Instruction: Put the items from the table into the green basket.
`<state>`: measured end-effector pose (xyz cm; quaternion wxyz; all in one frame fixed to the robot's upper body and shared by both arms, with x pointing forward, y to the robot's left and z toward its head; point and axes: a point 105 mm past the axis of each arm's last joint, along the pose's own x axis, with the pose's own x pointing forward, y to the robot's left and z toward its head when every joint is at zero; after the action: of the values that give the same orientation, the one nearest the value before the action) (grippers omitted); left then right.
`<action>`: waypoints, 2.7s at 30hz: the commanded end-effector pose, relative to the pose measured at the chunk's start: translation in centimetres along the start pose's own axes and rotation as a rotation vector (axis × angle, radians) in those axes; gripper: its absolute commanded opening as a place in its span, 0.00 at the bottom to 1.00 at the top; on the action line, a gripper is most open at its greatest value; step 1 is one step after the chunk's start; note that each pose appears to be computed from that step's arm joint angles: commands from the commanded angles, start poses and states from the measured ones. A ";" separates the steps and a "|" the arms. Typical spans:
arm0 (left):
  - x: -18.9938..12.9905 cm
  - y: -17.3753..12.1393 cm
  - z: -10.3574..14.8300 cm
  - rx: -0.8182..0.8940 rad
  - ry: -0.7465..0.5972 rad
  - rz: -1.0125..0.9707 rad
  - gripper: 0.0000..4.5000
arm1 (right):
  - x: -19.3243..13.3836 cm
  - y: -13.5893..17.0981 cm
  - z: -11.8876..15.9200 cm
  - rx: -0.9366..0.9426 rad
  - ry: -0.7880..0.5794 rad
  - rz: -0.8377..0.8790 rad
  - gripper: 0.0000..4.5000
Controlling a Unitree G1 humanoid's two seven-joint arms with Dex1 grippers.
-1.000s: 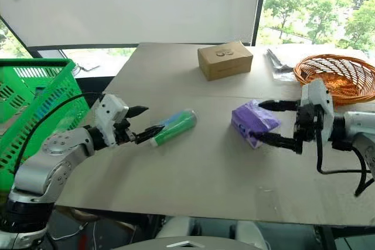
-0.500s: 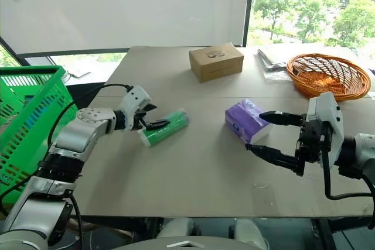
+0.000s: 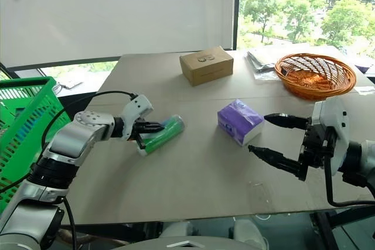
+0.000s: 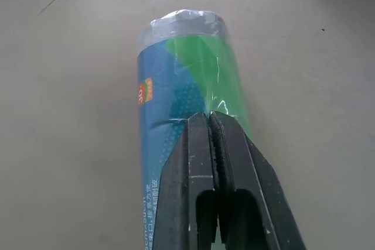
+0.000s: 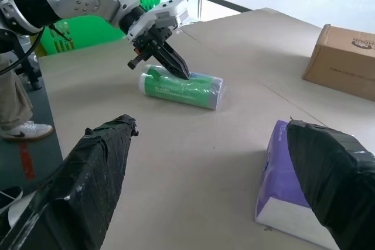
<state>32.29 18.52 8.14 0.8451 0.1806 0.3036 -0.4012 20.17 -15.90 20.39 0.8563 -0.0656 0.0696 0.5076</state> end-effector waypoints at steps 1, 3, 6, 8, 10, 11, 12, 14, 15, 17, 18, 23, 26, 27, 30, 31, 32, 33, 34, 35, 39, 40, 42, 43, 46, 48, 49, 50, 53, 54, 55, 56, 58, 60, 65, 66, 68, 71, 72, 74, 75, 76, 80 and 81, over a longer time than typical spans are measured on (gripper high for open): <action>1.3 -1.1 -3.2 -0.053 0.101 -0.030 0.24 | 0.0 -0.4 0.5 -0.048 -0.016 -0.012 1.00; 1.3 -1.0 -3.9 -0.077 0.129 -0.016 0.45 | 0.0 -0.5 0.5 -0.052 -0.016 -0.017 1.00; 1.3 -0.9 -4.7 -0.084 0.174 0.005 0.73 | 0.1 -0.6 0.5 -0.056 -0.018 -0.020 1.00; 1.2 -0.5 -5.3 -0.082 0.207 0.034 0.81 | 0.1 -0.6 0.5 -0.062 -0.022 -0.025 1.00; 1.3 -0.4 -5.7 -0.060 0.232 0.037 0.81 | 0.1 -0.7 0.6 -0.065 -0.027 -0.029 1.00; 1.3 -0.3 -5.8 -0.046 0.239 0.041 0.81 | 0.1 -0.7 0.6 -0.065 -0.028 -0.031 1.00; 1.4 -0.2 -5.9 -0.041 0.248 0.050 0.81 | 0.1 -0.6 0.5 -0.064 -0.029 -0.032 1.00; 1.6 0.2 -6.2 -0.032 0.263 0.072 0.81 | 0.1 -0.6 0.4 -0.065 -0.028 -0.035 1.00; 1.7 0.5 -6.5 -0.024 0.275 0.084 0.81 | 0.1 -0.6 0.4 -0.065 -0.028 -0.036 1.00; 1.9 1.0 -7.0 -0.006 0.297 0.106 0.81 | 0.1 -0.6 0.3 -0.065 -0.025 -0.040 1.00; 2.1 1.2 -7.1 -0.004 0.300 0.115 0.81 | 0.1 -0.6 0.2 -0.066 -0.019 -0.042 1.00; 2.6 2.1 -7.1 -0.002 0.290 0.146 0.81 | 0.1 -0.5 0.0 -0.065 -0.015 -0.042 1.00; 2.7 2.7 -6.1 -0.022 0.237 0.167 0.62 | 0.1 -0.5 0.1 -0.067 -0.018 -0.041 1.00; 2.7 2.8 -5.8 -0.030 0.216 0.169 0.56 | 0.1 -0.5 0.2 -0.067 -0.020 -0.040 1.00; 2.3 3.6 -4.1 -0.075 0.118 0.217 0.42 | 0.2 -0.5 0.3 -0.068 -0.024 -0.033 1.00; 2.1 3.8 -3.5 -0.086 0.080 0.235 0.42 | 0.3 -0.5 0.3 -0.069 -0.024 -0.029 1.00; 1.9 4.0 -3.0 -0.101 0.049 0.244 0.42 | 0.3 -0.5 0.2 -0.070 -0.025 -0.026 1.00; 1.2 4.6 -2.1 -0.121 0.001 0.278 0.42 | 0.4 -0.5 0.3 -0.069 -0.029 -0.020 1.00; 0.5 5.2 -1.2 -0.134 -0.048 0.316 0.42 | 0.6 -0.5 0.4 -0.069 -0.035 -0.012 1.00; -0.4 5.8 -0.1 -0.147 -0.099 0.356 0.42 | 0.7 -0.4 0.6 -0.069 -0.043 -0.001 1.00; -8.2 10.4 6.0 -0.254 -0.463 0.637 0.42 | 2.4 0.5 2.7 -0.031 -0.173 0.118 1.00; -9.9 11.0 6.9 -0.281 -0.537 0.682 0.42 | 2.8 0.8 3.3 -0.017 -0.210 0.149 1.00; -13.8 12.5 6.9 -0.290 -0.573 0.832 0.42 | 3.9 1.4 5.0 0.012 -0.303 0.234 1.00; -16.9 13.5 6.4 -0.275 -0.566 0.950 0.42 | 4.6 1.8 6.1 0.024 -0.349 0.295 1.00; -23.0 14.8 5.3 -0.255 -0.549 1.147 0.42 | 5.8 2.1 8.0 0.031 -0.405 0.388 1.00; -25.8 15.4 3.7 -0.258 -0.503 1.233 0.42 | 6.1 2.1 8.4 0.020 -0.405 0.414 1.00; -27.1 15.7 2.8 -0.262 -0.475 1.278 0.42 | 6.3 2.0 8.5 0.014 -0.407 0.421 1.00; -28.3 16.0 1.3 -0.260 -0.413 1.332 0.42 | 6.5 1.9 8.7 0.010 -0.412 0.419 1.00; -31.2 16.7 -2.7 -0.322 -0.316 1.447 0.42 | 6.8 1.6 8.7 0.004 -0.424 0.398 1.00; -31.8 16.8 -3.7 -0.335 -0.297 1.476 0.42 | 6.8 1.5 8.6 -0.004 -0.419 0.391 1.00; -32.2 16.9 -4.3 -0.338 -0.283 1.493 0.42 | 6.9 1.5 8.5 -0.009 -0.415 0.386 1.00; -32.1 17.1 -4.8 -0.365 -0.299 1.480 0.42 | 6.8 1.4 8.5 -0.013 -0.414 0.379 1.00; -31.5 17.4 -5.1 -0.390 -0.328 1.448 0.42 | 6.8 1.3 8.5 -0.009 -0.421 0.371 1.00; -30.2 17.7 -5.3 -0.368 -0.311 1.400 0.63 | 6.9 1.3 8.3 -0.005 -0.423 0.364 1.00; -29.4 18.2 -4.8 -0.340 -0.320 1.376 0.97 | 7.0 1.3 7.8 -0.015 -0.408 0.345 1.00; -29.4 18.3 -4.2 -0.336 -0.359 1.365 0.97 | 7.0 1.2 7.8 -0.017 -0.407 0.339 1.00; -29.0 18.4 -2.6 -0.305 -0.429 1.339 0.97 | 6.8 0.8 7.7 -0.026 -0.399 0.311 1.00; -24.3 17.3 1.7 -0.245 -0.571 1.082 0.97 | 6.4 -0.6 7.0 -0.051 -0.361 0.209 1.00; -21.1 16.1 3.5 -0.203 -0.581 0.931 0.97 | 6.0 -1.1 6.4 -0.057 -0.335 0.172 1.00; -16.3 13.7 5.6 -0.142 -0.571 0.727 0.97 | 5.3 -1.7 5.4 -0.068 -0.291 0.123 1.00; -13.3 12.2 6.8 -0.146 -0.582 0.619 0.97 | 4.8 -2.0 4.8 -0.072 -0.263 0.093 1.00; -10.8 10.9 7.8 -0.161 -0.596 0.529 0.97 | 4.3 -2.3 4.4 -0.072 -0.243 0.063 1.00; 0.3 1.7 11.7 -0.123 -0.532 0.102 0.97 | 1.0 -3.7 1.6 -0.062 -0.122 -0.098 1.00; 2.2 0.1 12.0 -0.107 -0.507 0.044 0.97 | 0.2 -3.8 0.7 -0.052 -0.084 -0.138 1.00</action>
<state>38.39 12.93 14.84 0.9258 0.0082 0.1086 -0.3620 24.02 -16.55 20.02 0.8815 -0.0386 0.0378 0.4690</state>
